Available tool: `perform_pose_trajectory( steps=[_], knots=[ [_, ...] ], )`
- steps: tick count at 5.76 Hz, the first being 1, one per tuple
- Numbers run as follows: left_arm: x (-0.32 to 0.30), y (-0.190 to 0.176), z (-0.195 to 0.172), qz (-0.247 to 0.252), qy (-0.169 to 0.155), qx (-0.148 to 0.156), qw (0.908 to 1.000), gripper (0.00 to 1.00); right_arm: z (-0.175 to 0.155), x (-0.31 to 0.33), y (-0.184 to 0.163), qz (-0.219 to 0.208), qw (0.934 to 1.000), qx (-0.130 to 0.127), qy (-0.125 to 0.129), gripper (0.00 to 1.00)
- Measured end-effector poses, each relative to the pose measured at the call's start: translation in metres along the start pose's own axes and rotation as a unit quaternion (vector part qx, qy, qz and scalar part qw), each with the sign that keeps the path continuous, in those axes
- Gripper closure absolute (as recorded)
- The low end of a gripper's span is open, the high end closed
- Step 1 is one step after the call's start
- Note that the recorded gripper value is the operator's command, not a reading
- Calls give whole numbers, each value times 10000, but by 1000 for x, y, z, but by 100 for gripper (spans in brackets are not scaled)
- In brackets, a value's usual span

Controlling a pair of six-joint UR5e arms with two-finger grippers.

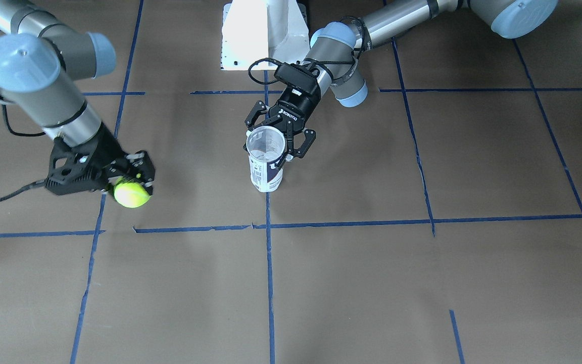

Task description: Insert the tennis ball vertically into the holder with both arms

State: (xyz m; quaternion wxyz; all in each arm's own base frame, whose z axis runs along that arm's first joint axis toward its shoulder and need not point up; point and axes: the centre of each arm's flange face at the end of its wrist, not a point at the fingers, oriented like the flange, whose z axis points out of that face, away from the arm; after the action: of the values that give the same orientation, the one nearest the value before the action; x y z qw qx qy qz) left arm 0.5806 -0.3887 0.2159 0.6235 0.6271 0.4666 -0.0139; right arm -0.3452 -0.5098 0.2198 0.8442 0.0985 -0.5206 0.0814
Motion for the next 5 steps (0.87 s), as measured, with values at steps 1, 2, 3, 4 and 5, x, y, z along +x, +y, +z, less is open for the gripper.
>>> perform_pose_trajectory(
  steps=[1,2,3,4,5],
  knots=[
    [0,0,0,1,3,-3,10000,15,-25,-49,12,457,9980,12,-440,83],
    [1,0,0,1,5,-3,10000,14,-38,-87,22,774,9943,-16,-734,80],
    [1,0,0,-2,5,3,10000,13,-36,-110,36,888,9924,8,-848,80],
    [1,-1,0,-7,6,6,10000,13,-25,-128,51,924,9921,94,-842,80],
    [1,-1,0,-13,11,10,10000,12,-16,-141,58,960,9925,146,-743,80]
  ],
)
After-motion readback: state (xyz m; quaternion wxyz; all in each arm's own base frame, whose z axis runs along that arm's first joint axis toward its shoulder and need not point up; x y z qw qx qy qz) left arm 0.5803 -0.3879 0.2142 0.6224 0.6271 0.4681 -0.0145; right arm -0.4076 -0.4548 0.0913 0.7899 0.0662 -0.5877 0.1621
